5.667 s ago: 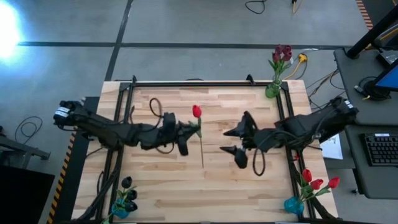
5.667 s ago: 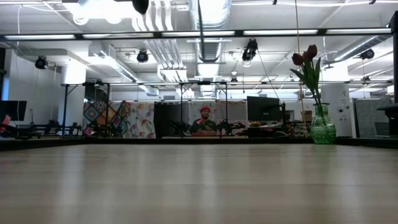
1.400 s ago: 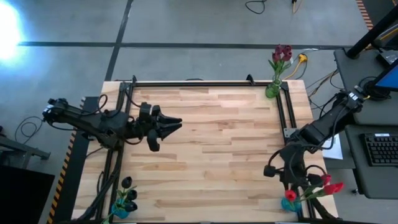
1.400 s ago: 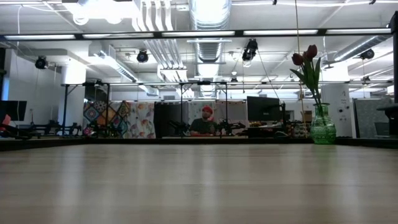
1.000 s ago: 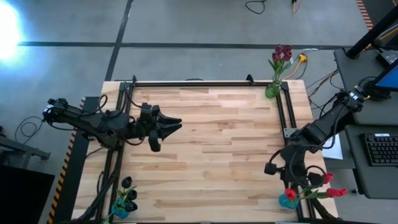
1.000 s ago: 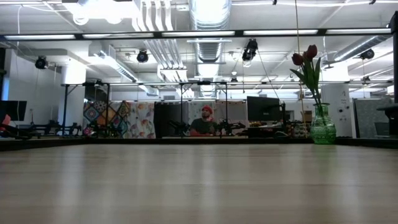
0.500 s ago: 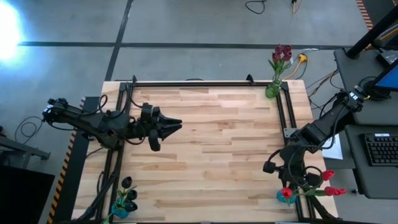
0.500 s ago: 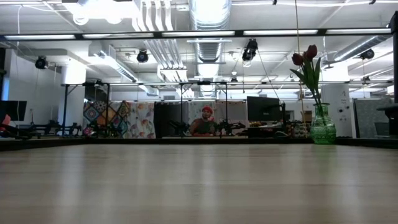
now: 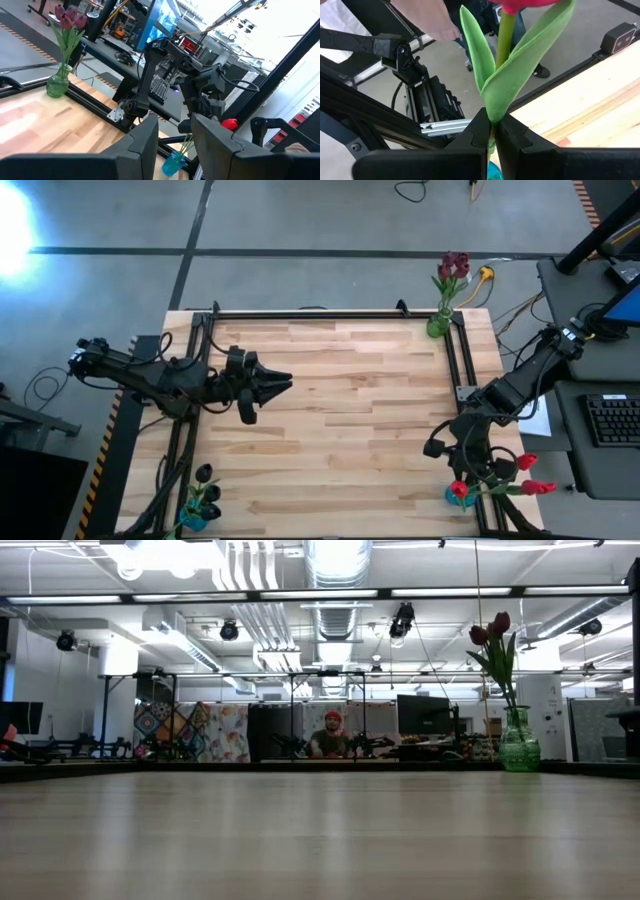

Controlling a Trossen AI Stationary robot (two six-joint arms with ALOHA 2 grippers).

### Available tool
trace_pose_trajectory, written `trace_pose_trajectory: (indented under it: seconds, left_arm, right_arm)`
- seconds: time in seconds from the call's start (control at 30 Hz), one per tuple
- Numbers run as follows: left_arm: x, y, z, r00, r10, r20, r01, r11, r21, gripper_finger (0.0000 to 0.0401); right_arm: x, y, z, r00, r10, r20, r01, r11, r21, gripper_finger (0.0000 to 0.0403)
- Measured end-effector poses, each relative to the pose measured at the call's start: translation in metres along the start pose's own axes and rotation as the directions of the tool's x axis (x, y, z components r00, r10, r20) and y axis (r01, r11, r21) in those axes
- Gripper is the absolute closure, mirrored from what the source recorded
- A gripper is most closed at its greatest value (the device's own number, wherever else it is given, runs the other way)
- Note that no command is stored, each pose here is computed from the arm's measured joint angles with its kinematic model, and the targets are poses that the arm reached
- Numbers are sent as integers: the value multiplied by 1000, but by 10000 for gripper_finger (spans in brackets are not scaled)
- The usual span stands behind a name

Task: Sort flowers into vase by color
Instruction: Put the red tulip into the right blue vase

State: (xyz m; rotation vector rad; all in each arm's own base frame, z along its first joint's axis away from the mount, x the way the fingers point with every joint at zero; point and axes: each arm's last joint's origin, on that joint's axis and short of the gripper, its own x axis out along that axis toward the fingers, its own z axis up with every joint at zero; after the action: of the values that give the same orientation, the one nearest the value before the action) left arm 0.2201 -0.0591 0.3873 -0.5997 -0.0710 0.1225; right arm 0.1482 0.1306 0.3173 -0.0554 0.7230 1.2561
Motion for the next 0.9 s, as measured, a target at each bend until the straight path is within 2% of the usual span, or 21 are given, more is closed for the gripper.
trace_pose_trajectory:
  seconds: [0.23, 0.43, 0.73, 0.9]
  left_arm:
    - [0, 0, 0, 1000, -2, 2, 2, 1000, 2, 294]
    - [-2, 0, 2, 1000, -3, 6, 3, 1000, 26, 294]
    - [-9, 0, 9, 999, -16, 28, 16, 1000, 18, 294]
    - [-15, 0, 14, 999, -19, 39, 18, 1000, 13, 294]
  right_arm:
    - [0, 0, -1, 1000, 1, -12, 0, 1000, 8, 390]
    - [0, 1, -8, 997, 1, -71, 4, 998, 66, 386]
    - [2, 4, -10, 995, 0, -99, 7, 997, 78, 313]
    - [3, 6, -14, 990, 9, -140, 6, 994, 107, 293]
